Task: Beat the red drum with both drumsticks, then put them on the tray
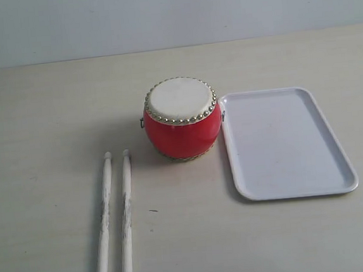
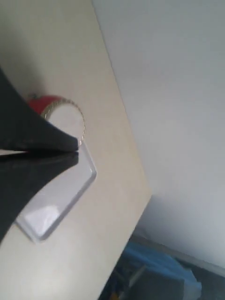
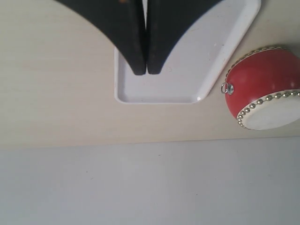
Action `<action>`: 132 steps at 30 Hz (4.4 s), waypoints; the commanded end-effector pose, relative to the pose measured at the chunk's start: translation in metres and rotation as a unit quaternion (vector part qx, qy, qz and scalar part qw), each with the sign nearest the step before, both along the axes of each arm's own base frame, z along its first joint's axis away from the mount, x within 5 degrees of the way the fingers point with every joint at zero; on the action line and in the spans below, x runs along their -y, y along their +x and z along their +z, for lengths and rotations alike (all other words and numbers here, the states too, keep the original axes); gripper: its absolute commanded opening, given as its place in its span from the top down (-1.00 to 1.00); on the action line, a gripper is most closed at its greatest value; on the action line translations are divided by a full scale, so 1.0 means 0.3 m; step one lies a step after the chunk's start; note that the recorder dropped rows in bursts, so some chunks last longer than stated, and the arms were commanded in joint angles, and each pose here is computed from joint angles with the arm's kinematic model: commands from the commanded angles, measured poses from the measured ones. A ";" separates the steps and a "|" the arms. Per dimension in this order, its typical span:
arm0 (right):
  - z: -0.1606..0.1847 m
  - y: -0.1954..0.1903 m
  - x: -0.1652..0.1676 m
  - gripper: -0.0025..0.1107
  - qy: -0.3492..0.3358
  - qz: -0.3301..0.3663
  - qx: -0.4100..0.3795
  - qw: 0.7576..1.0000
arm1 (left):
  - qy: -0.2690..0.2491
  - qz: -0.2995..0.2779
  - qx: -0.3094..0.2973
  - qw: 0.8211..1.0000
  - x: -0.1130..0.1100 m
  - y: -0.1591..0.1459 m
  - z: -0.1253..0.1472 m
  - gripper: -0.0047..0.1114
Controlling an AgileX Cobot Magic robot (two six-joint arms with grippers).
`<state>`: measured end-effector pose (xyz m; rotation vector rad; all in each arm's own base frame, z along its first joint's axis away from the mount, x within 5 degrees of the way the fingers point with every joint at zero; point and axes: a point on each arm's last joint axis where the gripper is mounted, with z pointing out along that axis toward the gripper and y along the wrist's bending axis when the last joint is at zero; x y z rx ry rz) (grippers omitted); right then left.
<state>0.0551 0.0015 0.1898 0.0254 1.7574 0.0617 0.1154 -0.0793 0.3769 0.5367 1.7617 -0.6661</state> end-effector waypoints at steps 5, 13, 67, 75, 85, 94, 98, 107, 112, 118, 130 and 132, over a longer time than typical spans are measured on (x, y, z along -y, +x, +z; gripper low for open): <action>-0.002 0.000 0.001 0.96 -0.001 -0.002 0.005 1.000 | 0.146 0.158 -0.161 0.963 -0.038 0.206 -0.049 0.92; -0.002 0.000 0.001 0.96 -0.001 -0.002 0.005 1.000 | 0.130 0.083 -0.246 0.957 0.064 0.211 -0.084 0.92; -0.002 0.000 0.001 0.96 -0.001 -0.002 0.005 1.000 | 0.175 0.122 -0.485 0.848 0.224 0.414 -0.773 0.20; -0.002 0.000 0.001 0.96 -0.001 -0.002 0.005 1.000 | 0.180 0.115 -0.495 0.843 0.262 0.407 -0.825 0.20; -0.002 0.000 0.001 0.96 -0.001 -0.002 0.005 1.000 | 0.184 0.100 -0.446 0.870 0.321 0.400 -0.826 0.20; -0.002 0.000 0.001 0.96 -0.001 -0.002 0.005 1.000 | 0.198 0.098 -0.439 0.871 0.316 0.401 -0.828 0.20; -0.002 0.000 0.001 0.96 -0.001 -0.002 0.005 1.000 | 0.207 0.094 -0.436 0.871 0.314 0.400 -0.829 0.20; -0.002 0.000 0.001 0.96 -0.001 -0.002 0.005 1.000 | 0.226 0.085 -0.437 0.866 0.308 0.394 -0.832 0.20; -0.002 0.000 0.001 0.96 -0.001 -0.002 0.005 1.000 | 0.229 0.085 -0.433 0.868 0.307 0.396 -0.832 0.20; -0.002 0.000 0.001 0.96 -0.001 -0.002 0.005 1.000 | 0.232 0.084 -0.435 0.866 0.305 0.394 -0.833 0.20; -0.002 0.000 0.001 0.96 -0.001 -0.002 0.005 1.000 | 0.243 0.083 -0.449 0.856 0.298 0.381 -0.857 0.20; -0.002 0.000 0.001 0.96 -0.001 -0.002 0.005 1.000 | 0.248 0.087 -0.460 0.848 0.299 0.382 -0.889 0.20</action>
